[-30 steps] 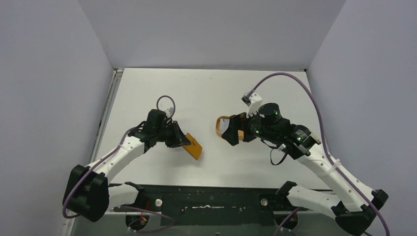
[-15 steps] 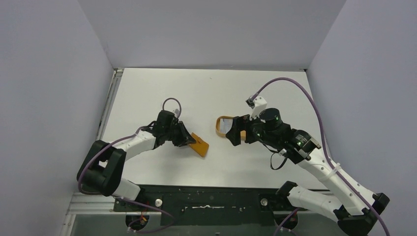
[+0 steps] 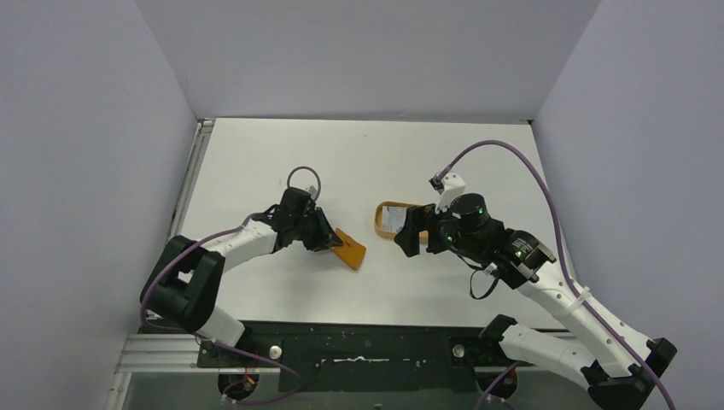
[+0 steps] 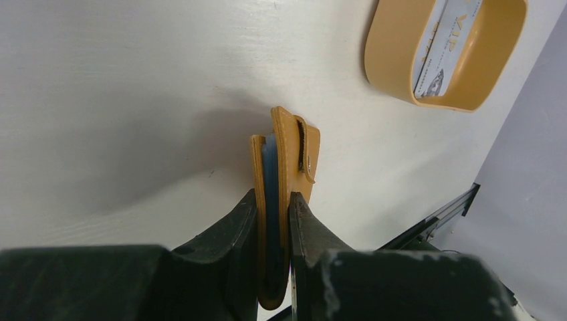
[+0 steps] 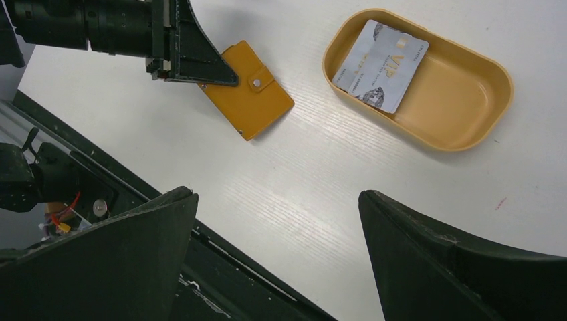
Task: Put the credit cards into the card holder
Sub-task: Place the card holder at the center of the board.
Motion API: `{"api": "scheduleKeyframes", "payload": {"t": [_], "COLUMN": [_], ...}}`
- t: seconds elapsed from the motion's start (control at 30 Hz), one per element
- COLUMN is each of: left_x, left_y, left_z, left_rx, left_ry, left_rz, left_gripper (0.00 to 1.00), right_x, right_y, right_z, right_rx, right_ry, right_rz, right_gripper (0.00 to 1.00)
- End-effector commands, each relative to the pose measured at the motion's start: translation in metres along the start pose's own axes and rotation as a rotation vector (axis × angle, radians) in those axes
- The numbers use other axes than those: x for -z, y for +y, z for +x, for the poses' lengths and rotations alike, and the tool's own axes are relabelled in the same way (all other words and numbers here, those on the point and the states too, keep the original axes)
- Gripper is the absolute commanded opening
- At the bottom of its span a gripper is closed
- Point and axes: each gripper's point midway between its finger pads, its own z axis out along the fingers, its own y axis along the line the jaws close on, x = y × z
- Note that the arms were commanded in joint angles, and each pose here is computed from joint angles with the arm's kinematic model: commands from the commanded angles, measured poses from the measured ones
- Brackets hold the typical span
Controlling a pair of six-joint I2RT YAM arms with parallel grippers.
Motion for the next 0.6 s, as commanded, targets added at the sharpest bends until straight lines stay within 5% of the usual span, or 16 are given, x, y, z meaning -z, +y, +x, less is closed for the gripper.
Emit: {"api": "scheduleKeyframes", "payload": {"t": [0.0, 0.33, 0.47, 0.57], "left_x": [-0.002, 0.044, 0.065, 0.062], "left_y": [0.045, 0.052, 0.025, -0.017], "left_z": [-0.003, -0.016, -0.021, -0.018], "left_rx": [-0.033, -0.087, -0.175, -0.225], "left_ry": [-0.041, -0.14, -0.221, -0.233], "left_rz": [-0.222, -0.369, -0.318, -0.151], "left_gripper": [0.13, 0.65, 0.67, 0.56], "right_x": [0.004, 0.008, 0.009, 0.007], "right_y": [0.003, 0.007, 0.009, 0.009], "right_z": [-0.014, -0.017, -0.018, -0.017], "right_rx": [-0.008, -0.008, -0.007, -0.009], "right_ry": [-0.076, -0.084, -0.087, -0.088], "right_rz": [-0.011, -0.027, -0.034, -0.036], "right_gripper": [0.97, 0.96, 0.96, 0.96]}}
